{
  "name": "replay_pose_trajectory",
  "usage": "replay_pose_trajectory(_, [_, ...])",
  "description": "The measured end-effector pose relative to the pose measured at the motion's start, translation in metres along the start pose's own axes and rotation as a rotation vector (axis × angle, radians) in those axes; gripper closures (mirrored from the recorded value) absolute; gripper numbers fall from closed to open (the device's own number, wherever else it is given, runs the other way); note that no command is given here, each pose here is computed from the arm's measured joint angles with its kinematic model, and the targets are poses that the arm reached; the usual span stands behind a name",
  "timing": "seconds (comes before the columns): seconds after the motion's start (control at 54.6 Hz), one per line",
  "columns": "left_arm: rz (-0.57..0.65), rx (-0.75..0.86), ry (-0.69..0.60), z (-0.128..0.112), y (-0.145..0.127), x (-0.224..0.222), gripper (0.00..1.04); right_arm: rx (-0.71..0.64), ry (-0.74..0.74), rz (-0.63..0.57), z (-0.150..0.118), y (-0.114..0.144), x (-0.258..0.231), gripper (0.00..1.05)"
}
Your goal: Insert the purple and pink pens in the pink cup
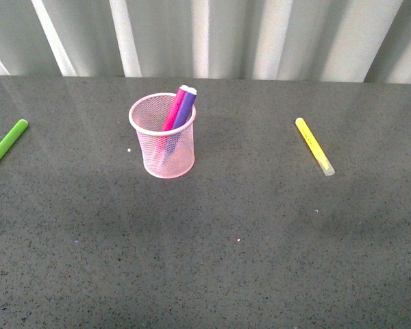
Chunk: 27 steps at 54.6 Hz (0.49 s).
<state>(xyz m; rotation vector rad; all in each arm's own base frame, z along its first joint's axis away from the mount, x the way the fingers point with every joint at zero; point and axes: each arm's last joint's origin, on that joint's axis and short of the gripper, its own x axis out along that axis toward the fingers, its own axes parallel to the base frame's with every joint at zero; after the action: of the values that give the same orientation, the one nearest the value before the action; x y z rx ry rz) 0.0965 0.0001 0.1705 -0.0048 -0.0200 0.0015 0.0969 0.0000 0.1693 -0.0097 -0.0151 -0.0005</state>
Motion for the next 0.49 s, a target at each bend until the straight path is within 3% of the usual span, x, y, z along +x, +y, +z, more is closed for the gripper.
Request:
replay_pose_trajectory(0.348, [0.0,0.0,0.0,0.0,0.0,0.0,0.07,0.001,0.0,0.0,0.0,0.0,0.0,0.06])
replay_pose_trajectory(0.494, [0.0,0.0,0.0,0.0,0.0,0.0,0.07,0.004,0.0,0.0,0.0,0.0,0.0,0.07])
